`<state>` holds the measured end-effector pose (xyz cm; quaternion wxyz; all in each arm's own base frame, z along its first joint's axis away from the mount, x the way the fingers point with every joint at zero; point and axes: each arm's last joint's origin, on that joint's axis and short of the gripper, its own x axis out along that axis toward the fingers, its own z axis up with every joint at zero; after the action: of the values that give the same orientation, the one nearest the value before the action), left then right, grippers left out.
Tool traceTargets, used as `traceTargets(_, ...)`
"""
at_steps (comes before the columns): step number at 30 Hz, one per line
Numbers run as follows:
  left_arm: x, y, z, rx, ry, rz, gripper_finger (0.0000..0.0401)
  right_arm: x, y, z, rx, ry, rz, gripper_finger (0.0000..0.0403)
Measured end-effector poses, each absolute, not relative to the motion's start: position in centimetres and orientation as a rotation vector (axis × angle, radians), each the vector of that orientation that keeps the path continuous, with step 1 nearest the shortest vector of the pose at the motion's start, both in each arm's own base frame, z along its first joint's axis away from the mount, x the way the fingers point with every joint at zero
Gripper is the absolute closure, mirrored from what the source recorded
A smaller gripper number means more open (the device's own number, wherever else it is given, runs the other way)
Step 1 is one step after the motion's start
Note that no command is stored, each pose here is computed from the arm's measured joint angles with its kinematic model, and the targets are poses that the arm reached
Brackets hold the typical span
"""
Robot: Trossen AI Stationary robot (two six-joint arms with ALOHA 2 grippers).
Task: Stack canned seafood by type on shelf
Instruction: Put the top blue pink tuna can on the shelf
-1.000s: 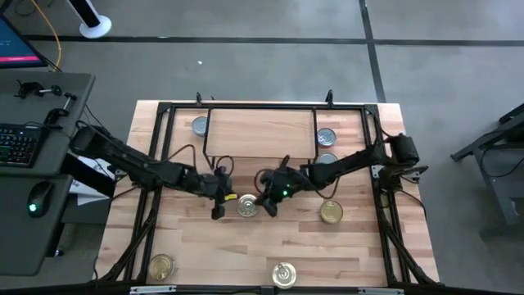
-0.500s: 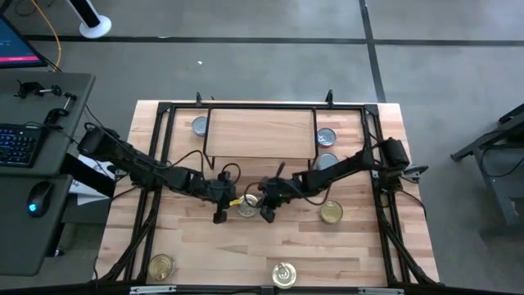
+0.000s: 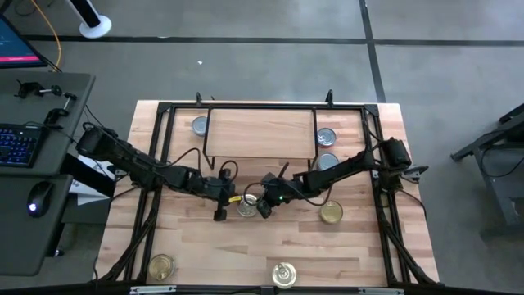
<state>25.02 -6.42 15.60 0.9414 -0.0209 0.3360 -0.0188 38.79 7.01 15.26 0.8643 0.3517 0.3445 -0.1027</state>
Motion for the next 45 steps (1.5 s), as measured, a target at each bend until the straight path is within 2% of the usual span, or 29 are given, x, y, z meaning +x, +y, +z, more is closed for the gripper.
traceTargets(8, 24.8, -7.4, 15.6, -0.061, 0.68, -0.061, 0.0401, 38.4, 6.8, 16.8, 0.618, 0.711, -0.154, 0.0403)
traceTargets(13, 25.0, -8.0, 14.0, -0.056, 0.726, -0.036, 0.0401, 38.0, 6.8, 18.0, 0.543, 0.707, -0.097, 0.0403)
traceTargets(20, 26.4, -8.5, 13.4, -0.108, 0.733, 0.041, 0.0401, 37.2, 6.7, 17.2, 0.505, 0.825, -0.109, 0.0403)
traceTargets(24, 26.7, -8.5, 13.1, -0.113, 0.733, 0.061, 0.0401, 37.2, 6.7, 16.4, 0.545, 0.861, -0.137, 0.0403)
traceTargets(30, 26.8, -8.5, 12.9, -0.098, 0.735, 0.068, 0.0401, 37.4, 6.3, 14.5, 0.603, 0.868, -0.305, 0.0403)
traceTargets(34, 26.8, -8.4, 12.9, -0.065, 0.735, 0.065, 0.0401, 37.7, 6.1, 13.5, 0.675, 0.864, -0.353, 0.0403)
traceTargets(40, 26.5, -8.4, 12.7, -0.05, 0.771, 0.072, 0.0401, 38.5, 6.4, 14.0, 0.79, 0.762, -0.346, 0.0403)
traceTargets(45, 26.3, -8.5, 12.7, -0.068, 0.789, 0.053, 0.0401, 39.9, 6.7, 15.9, 0.796, 0.71, -0.339, 0.0403)
